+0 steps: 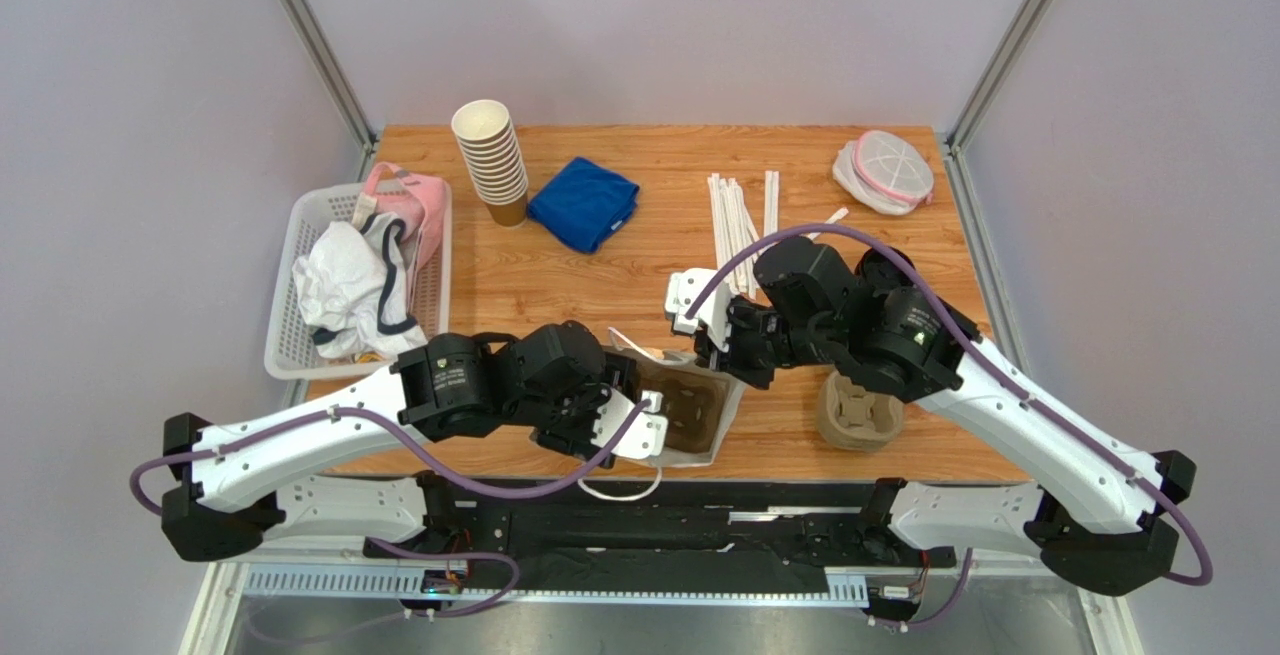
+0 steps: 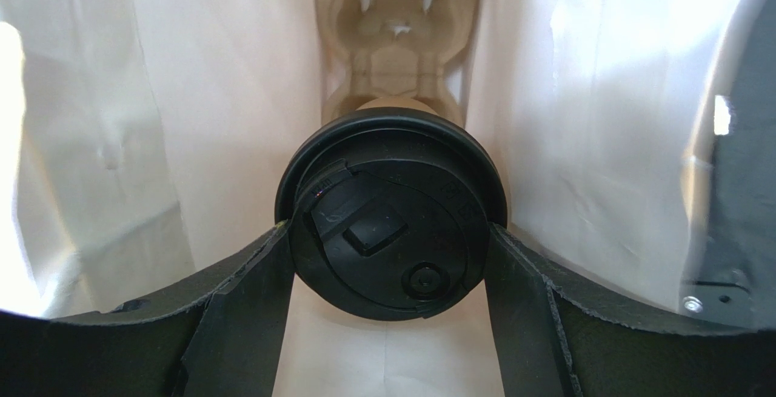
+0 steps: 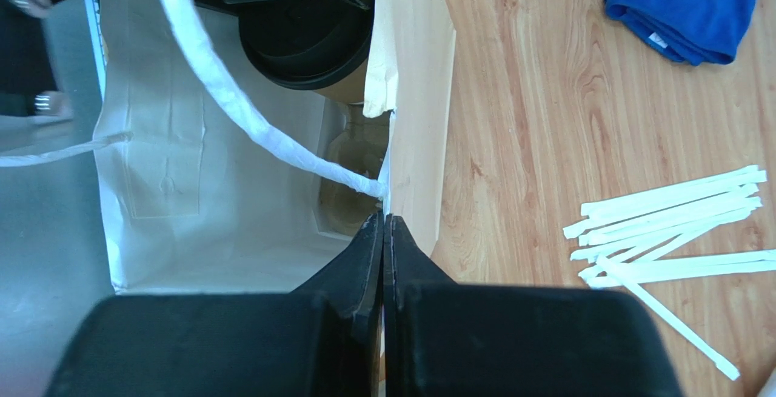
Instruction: Pack the takeout coffee
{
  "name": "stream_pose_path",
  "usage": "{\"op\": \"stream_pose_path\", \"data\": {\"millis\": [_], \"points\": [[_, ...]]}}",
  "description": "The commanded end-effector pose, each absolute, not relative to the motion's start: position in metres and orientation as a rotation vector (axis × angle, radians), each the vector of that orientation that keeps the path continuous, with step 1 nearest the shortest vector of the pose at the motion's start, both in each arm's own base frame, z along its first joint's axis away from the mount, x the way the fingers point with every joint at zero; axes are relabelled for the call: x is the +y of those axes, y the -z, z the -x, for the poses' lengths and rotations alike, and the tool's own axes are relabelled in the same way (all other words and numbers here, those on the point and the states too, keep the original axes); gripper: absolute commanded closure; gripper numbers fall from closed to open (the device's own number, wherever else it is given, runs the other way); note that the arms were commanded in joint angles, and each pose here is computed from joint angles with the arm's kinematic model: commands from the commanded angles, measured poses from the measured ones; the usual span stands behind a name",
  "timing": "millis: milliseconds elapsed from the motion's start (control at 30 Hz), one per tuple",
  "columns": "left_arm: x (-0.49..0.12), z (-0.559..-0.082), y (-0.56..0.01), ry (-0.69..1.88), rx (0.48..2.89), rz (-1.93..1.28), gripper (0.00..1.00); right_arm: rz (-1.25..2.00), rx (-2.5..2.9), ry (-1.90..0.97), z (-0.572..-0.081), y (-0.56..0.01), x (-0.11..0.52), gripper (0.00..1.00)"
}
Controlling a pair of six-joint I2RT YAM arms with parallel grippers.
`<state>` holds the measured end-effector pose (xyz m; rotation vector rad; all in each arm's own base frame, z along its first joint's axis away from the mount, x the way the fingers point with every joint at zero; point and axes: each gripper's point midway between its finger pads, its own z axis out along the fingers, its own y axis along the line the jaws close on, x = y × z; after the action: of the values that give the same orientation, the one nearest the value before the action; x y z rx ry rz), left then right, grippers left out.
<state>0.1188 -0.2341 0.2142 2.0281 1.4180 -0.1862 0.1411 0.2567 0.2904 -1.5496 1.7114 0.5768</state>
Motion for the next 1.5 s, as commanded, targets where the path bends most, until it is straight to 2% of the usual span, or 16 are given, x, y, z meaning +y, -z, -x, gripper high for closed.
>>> {"op": "stream_pose_path", "data": {"millis": [0, 267, 567, 967, 1200, 1467], "points": [[-0.233, -0.134, -0.218, 0.081, 1.422, -1.912, 0.74, 1.445, 1.617, -0.476, -0.156, -0.312, 0.259, 1.0], [-0.233, -0.134, -0.203, -0.029, 1.352, -1.927, 0.74, 1.348, 1.526, -0.352, -0.163, -0.33, 0.26, 1.0], [-0.235, -0.15, -0.199, -0.147, 1.322, -1.848, 0.74, 1.459, 1.425, -0.346, -0.138, -0.308, 0.269, 1.0], [-0.25, -0.159, -0.213, -0.139, 1.22, -1.73, 0.74, 1.484, 1.424, -0.421, -0.126, -0.308, 0.278, 1.0], [-0.258, -0.17, -0.216, -0.223, 1.123, -1.718, 0.74, 1.484, 1.424, -0.461, -0.12, -0.311, 0.279, 1.0], [-0.254, -0.169, -0.194, -0.243, 1.153, -1.764, 0.75, 1.486, 1.4, -0.51, -0.113, -0.316, 0.279, 1.0]]}}
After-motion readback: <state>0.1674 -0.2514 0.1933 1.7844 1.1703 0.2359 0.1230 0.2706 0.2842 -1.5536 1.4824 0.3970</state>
